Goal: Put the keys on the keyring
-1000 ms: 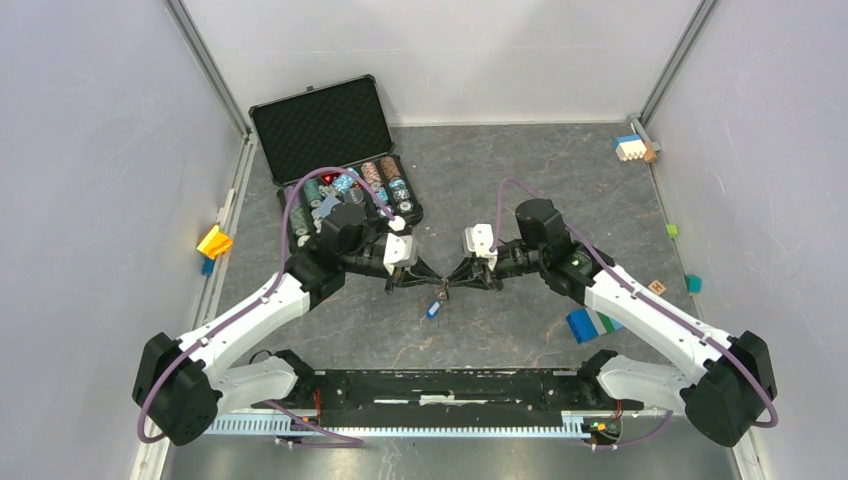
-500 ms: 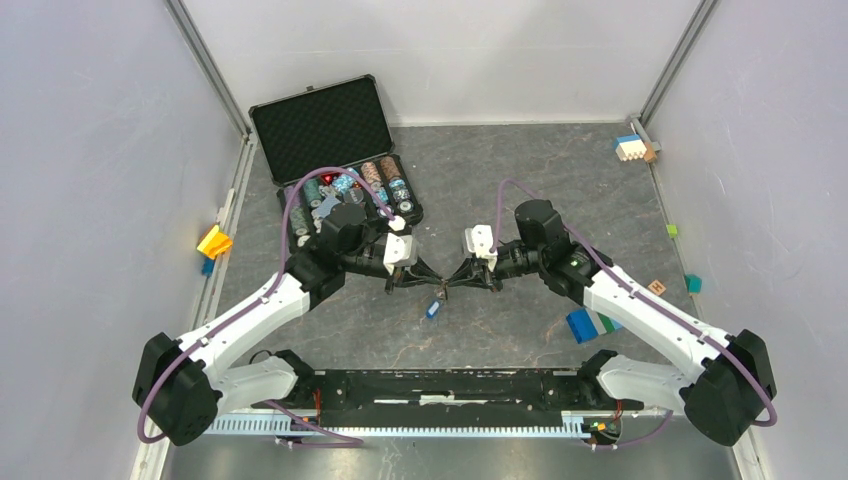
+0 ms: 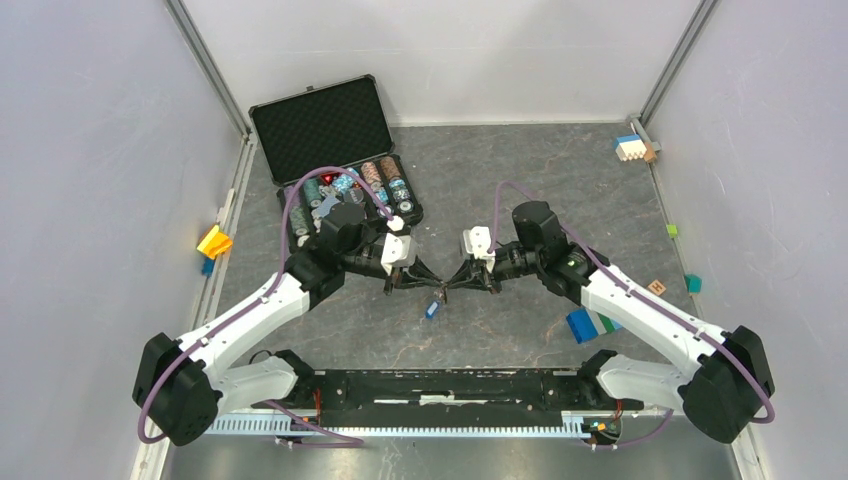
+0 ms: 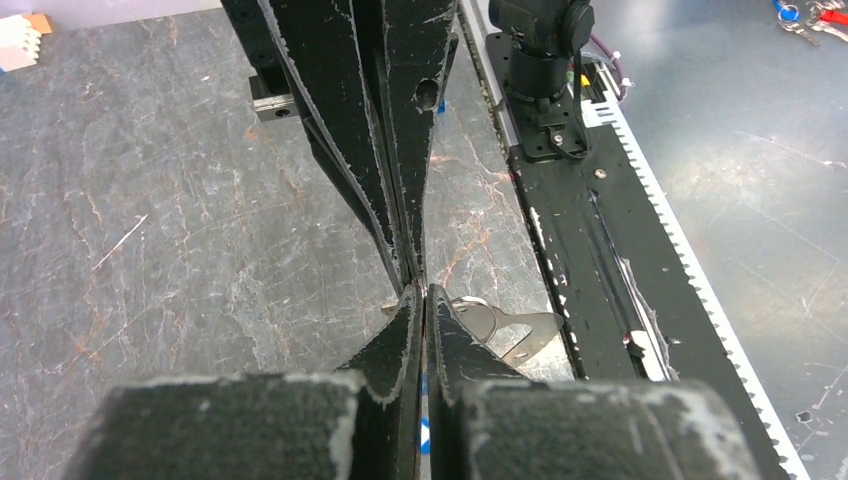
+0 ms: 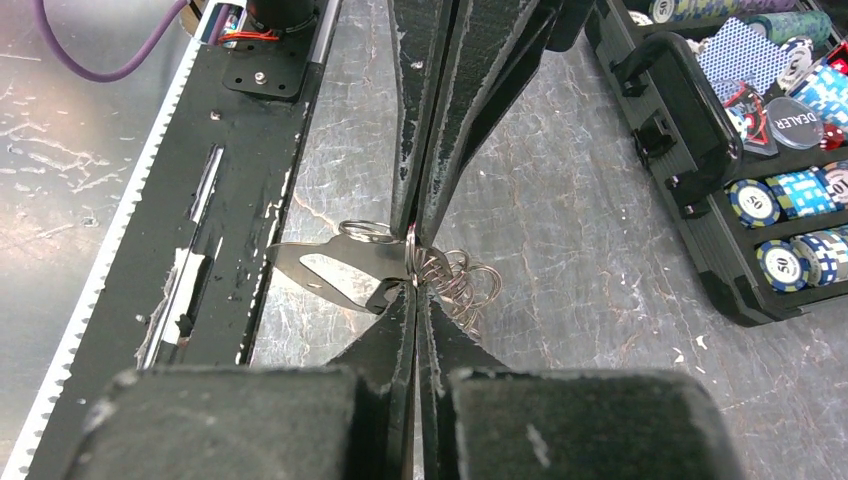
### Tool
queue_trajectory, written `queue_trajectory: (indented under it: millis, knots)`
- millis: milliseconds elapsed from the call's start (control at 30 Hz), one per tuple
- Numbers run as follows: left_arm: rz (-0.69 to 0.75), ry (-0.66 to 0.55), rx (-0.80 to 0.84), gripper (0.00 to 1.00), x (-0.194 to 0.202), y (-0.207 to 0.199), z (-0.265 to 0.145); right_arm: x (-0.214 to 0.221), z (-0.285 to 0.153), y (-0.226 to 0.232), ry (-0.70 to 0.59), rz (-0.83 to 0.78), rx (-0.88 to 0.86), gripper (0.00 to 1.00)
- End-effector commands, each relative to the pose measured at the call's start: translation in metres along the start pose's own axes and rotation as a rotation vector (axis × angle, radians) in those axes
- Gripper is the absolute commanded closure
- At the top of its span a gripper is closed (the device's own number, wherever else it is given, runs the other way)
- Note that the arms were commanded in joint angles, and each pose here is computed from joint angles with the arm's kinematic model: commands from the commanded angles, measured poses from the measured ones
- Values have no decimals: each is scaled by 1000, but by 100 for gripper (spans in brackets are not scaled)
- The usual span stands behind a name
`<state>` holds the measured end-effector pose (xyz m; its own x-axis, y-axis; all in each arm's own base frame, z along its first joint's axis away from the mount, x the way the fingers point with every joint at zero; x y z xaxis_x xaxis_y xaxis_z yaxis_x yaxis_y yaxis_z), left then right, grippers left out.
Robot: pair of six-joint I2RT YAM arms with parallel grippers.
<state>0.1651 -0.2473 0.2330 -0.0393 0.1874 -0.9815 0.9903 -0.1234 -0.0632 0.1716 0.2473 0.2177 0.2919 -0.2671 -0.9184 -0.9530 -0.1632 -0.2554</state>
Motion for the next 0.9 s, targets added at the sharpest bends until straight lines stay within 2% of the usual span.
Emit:
queue_trajectory:
  millis: [0, 333, 467, 700, 867]
  knots:
    - [46, -62, 69, 98, -17, -10, -1, 0, 2, -2, -11, -10, 6, 99]
    - [36, -71, 89, 98, -18, -11, 0, -2, 4, -2, -30, 2, -9, 93]
    - [33, -71, 90, 98, -17, -11, 1, -4, 5, -1, -37, 3, -15, 84]
    - [32, -69, 85, 98, -15, -11, 1, -10, -2, -2, -24, -40, 17, 62]
    - [33, -69, 73, 98, -14, -9, 0, -22, -12, 1, -38, -110, 35, 58]
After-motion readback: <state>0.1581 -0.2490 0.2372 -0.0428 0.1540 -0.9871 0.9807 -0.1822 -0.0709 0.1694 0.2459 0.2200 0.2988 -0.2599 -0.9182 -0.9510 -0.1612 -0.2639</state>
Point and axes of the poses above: each gripper's point midway between its finger pads, its own z axis out along the fingers, its own y axis along the line the jaws close on, x = y × z, the point moved 5 cm from there along -z, back along the fingers, and after that the axes turned 9 degrees about -z, right-handed, at the moved point
